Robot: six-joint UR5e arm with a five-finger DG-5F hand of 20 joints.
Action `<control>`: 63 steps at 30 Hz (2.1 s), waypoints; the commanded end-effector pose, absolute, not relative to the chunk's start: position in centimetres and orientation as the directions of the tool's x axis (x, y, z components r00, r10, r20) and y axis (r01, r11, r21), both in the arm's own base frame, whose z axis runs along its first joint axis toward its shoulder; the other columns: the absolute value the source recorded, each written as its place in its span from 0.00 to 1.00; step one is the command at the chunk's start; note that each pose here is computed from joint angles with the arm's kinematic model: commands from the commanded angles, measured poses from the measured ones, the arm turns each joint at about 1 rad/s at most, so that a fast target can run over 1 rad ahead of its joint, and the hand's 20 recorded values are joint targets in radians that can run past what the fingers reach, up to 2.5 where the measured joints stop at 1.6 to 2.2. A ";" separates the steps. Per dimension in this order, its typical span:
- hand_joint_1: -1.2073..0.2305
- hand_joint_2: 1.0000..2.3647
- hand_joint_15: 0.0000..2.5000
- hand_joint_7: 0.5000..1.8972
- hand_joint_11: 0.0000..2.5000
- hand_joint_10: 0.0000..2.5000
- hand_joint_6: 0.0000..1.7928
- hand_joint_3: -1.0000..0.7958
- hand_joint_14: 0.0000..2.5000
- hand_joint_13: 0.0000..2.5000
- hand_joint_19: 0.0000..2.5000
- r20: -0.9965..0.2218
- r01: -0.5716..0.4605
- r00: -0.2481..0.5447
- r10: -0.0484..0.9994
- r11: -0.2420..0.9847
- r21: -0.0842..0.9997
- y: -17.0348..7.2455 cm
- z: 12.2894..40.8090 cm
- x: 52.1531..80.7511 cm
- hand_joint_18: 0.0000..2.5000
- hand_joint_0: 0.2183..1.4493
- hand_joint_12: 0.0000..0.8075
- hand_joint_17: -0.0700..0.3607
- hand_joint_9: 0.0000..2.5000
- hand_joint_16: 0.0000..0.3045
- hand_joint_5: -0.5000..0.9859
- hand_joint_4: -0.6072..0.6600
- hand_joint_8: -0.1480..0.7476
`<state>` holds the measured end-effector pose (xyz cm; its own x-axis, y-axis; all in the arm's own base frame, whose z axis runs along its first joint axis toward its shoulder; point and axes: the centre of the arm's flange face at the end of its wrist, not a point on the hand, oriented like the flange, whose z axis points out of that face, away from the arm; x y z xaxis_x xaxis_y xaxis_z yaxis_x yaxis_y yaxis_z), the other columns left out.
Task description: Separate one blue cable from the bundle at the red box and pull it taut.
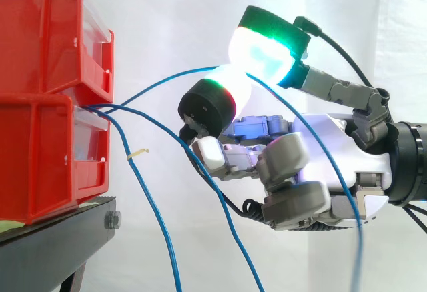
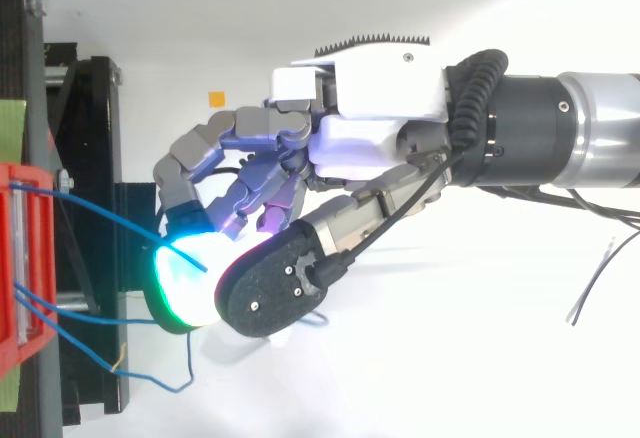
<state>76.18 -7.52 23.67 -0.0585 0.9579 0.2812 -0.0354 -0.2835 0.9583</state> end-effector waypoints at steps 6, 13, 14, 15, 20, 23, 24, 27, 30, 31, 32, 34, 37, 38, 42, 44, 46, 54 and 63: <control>0.30 0.01 0.03 0.51 0.17 0.00 0.49 0.49 0.00 0.50 0.17 0.281 -0.033 -0.056 0.958 -0.283 0.958 -7.6 23.5 76.2 0.35 0.36 0.50 0.35 0.28 0.12 0.21 0.50 0.51; 0.31 0.01 0.20 0.53 0.18 0.01 0.49 0.49 0.01 0.61 0.20 0.281 -0.034 -0.056 0.958 -0.283 0.958 -7.6 23.6 76.1 0.34 0.36 0.50 0.38 0.27 0.14 0.21 0.50 0.51; 0.31 0.01 0.24 0.52 0.18 0.01 0.49 0.49 0.01 0.62 0.20 0.281 -0.034 -0.056 0.958 -0.283 0.958 -7.6 23.6 76.1 0.34 0.36 0.48 0.38 0.27 0.14 0.21 0.50 0.51; 0.31 0.01 0.28 0.53 0.19 0.01 0.49 0.49 0.01 0.64 0.21 0.281 -0.037 -0.057 0.958 -0.284 0.958 -7.6 23.7 76.2 0.34 0.36 0.49 0.38 0.27 0.14 0.21 0.50 0.51; 0.31 0.01 0.37 0.53 0.20 0.01 0.49 0.49 0.01 0.66 0.23 0.281 -0.036 -0.057 0.958 -0.284 0.958 -7.6 23.7 76.2 0.34 0.36 0.49 0.39 0.27 0.14 0.21 0.50 0.50; 0.31 0.01 0.41 0.53 0.21 0.01 0.49 0.49 0.01 0.66 0.24 0.280 -0.035 -0.056 0.958 -0.282 0.959 -7.6 23.6 76.1 0.34 0.36 0.48 0.40 0.27 0.15 0.21 0.50 0.50; 0.31 0.01 0.43 0.52 0.21 0.01 0.49 0.49 0.01 0.66 0.24 0.280 -0.035 -0.056 0.958 -0.282 0.959 -7.6 23.6 76.1 0.34 0.36 0.47 0.40 0.27 0.15 0.21 0.50 0.50; 0.31 0.01 0.48 0.53 0.22 0.01 0.49 0.49 0.01 0.65 0.25 0.281 -0.034 -0.056 0.958 -0.283 0.958 -7.6 23.6 76.1 0.34 0.36 0.46 0.40 0.28 0.15 0.21 0.50 0.50; 0.31 0.01 0.55 0.53 0.24 0.01 0.49 0.49 0.01 0.64 0.29 0.281 -0.034 -0.056 0.958 -0.283 0.958 -7.6 23.6 76.1 0.36 0.36 0.44 0.41 0.29 0.16 0.21 0.50 0.50; 0.31 0.01 0.59 0.53 0.25 0.01 0.49 0.49 0.01 0.64 0.30 0.280 -0.035 -0.056 0.958 -0.282 0.959 -7.6 23.6 76.1 0.37 0.36 0.43 0.41 0.29 0.16 0.21 0.50 0.50; 0.31 0.01 0.60 0.52 0.26 0.01 0.49 0.49 0.01 0.64 0.32 0.280 -0.035 -0.056 0.958 -0.282 0.959 -7.6 23.6 76.1 0.37 0.36 0.42 0.41 0.29 0.16 0.21 0.50 0.50; 0.31 0.01 0.67 0.52 0.28 0.01 0.49 0.49 0.00 0.65 0.36 0.280 -0.035 -0.056 0.958 -0.282 0.959 -7.6 23.6 76.1 0.40 0.36 0.40 0.42 0.30 0.16 0.21 0.50 0.50; 0.31 0.01 0.63 0.52 0.30 0.01 0.49 0.49 0.22 0.60 0.42 0.280 -0.035 -0.056 0.958 -0.282 0.959 -7.6 23.5 76.1 0.43 0.36 0.40 0.42 0.32 0.16 0.21 0.50 0.50; 0.31 0.01 0.63 0.52 0.31 0.01 0.49 0.49 0.25 0.60 0.44 0.280 -0.036 -0.058 0.958 -0.282 0.959 -7.6 23.6 76.1 0.44 0.36 0.41 0.41 0.32 0.16 0.21 0.50 0.50; 0.31 0.01 0.61 0.52 0.44 0.01 0.49 0.49 0.39 0.56 0.45 0.279 -0.037 -0.054 0.959 -0.281 0.959 -7.7 23.6 76.1 0.44 0.36 0.42 0.41 0.37 0.16 0.21 0.50 0.50; 0.31 0.01 0.61 0.52 0.51 0.01 0.49 0.49 0.40 0.56 0.45 0.279 -0.038 -0.049 0.959 -0.281 0.959 -7.7 23.6 76.1 0.44 0.37 0.43 0.41 0.41 0.16 0.21 0.50 0.51; 0.31 0.01 0.60 0.52 0.52 0.01 0.49 0.49 0.42 0.54 0.44 0.280 -0.039 -0.048 0.959 -0.282 0.959 -7.7 23.6 76.1 0.44 0.37 0.43 0.42 0.42 0.16 0.21 0.50 0.51; 0.31 0.01 0.63 0.52 0.60 0.01 0.49 0.49 0.33 0.55 0.43 0.263 -0.056 -0.020 0.964 -0.264 0.963 -7.8 23.7 76.3 0.43 0.37 0.44 0.42 0.49 0.16 0.21 0.50 0.49; 0.31 0.01 0.64 0.52 0.67 0.00 0.49 0.49 0.30 0.56 0.43 0.196 -0.054 -0.009 0.980 -0.197 0.979 -7.9 23.6 76.2 0.43 0.37 0.45 0.42 0.53 0.16 0.21 0.50 0.47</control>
